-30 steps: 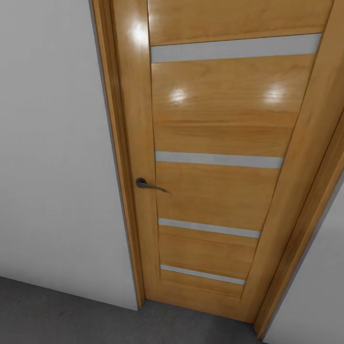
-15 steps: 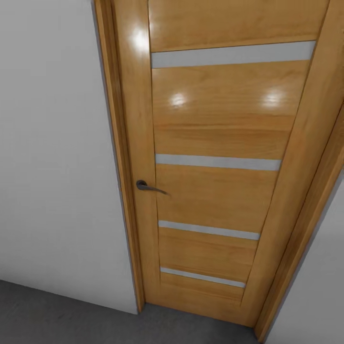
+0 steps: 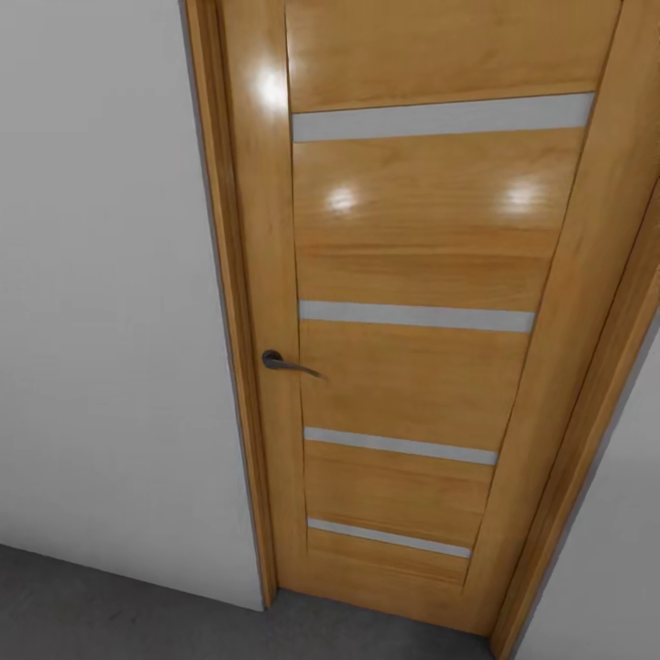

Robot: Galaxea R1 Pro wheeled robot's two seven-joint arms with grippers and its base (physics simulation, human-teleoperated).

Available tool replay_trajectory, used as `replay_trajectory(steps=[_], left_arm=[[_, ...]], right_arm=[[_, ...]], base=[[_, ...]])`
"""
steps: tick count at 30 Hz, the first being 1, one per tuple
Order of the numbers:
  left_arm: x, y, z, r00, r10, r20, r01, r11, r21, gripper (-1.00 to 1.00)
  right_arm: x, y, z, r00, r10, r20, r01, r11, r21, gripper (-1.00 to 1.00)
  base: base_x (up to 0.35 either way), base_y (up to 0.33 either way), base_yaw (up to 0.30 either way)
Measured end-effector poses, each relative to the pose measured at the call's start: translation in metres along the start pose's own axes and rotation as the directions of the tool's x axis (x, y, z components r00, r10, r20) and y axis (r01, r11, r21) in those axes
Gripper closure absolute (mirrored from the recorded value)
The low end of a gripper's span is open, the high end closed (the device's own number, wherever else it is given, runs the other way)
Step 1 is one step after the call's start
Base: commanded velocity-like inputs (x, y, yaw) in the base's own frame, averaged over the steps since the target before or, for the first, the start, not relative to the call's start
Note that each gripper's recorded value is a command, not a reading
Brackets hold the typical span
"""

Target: Move the two storage containers from the living room to the garage. In the garage, place one container on the floor and stack the other container on top of it (either order is fine).

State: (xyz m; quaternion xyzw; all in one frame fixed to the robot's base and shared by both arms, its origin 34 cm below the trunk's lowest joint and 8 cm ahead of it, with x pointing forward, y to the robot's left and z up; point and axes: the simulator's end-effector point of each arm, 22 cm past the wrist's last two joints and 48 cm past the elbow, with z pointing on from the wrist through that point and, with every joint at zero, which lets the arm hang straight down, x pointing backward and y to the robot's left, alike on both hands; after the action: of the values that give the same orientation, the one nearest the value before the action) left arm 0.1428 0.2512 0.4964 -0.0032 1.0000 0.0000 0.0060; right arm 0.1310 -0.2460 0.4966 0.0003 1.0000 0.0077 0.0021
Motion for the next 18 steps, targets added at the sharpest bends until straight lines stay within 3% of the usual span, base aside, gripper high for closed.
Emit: replay_trajectory(steps=[12, 16, 18], left_arm=[[0.000, 0.000, 0.000, 1.000, 0.000, 0.001, 0.000, 1.000, 0.000, -1.00], [0.000, 0.000, 0.000, 1.000, 0.001, 0.001, -0.001, 1.000, 0.000, -1.00], [0.000, 0.000, 0.000, 1.000, 0.001, 0.001, -0.001, 1.000, 0.000, -1.00]], right_arm=[[-0.008, -0.001, 0.000, 1.000, -0.012, 0.017, 0.012, 1.000, 0.005, -1.00], [-0.070, -0.001, -0.004, 0.989, -0.015, 0.147, 0.014, 1.000, 0.008, -1.00], [-0.111, -0.001, -0.012, 0.972, -0.017, 0.232, 0.015, 1.000, 0.008, -1.00]], base=[[0.000, 0.000, 0.000], [0.000, 0.000, 0.000], [0.000, 0.000, 0.000]])
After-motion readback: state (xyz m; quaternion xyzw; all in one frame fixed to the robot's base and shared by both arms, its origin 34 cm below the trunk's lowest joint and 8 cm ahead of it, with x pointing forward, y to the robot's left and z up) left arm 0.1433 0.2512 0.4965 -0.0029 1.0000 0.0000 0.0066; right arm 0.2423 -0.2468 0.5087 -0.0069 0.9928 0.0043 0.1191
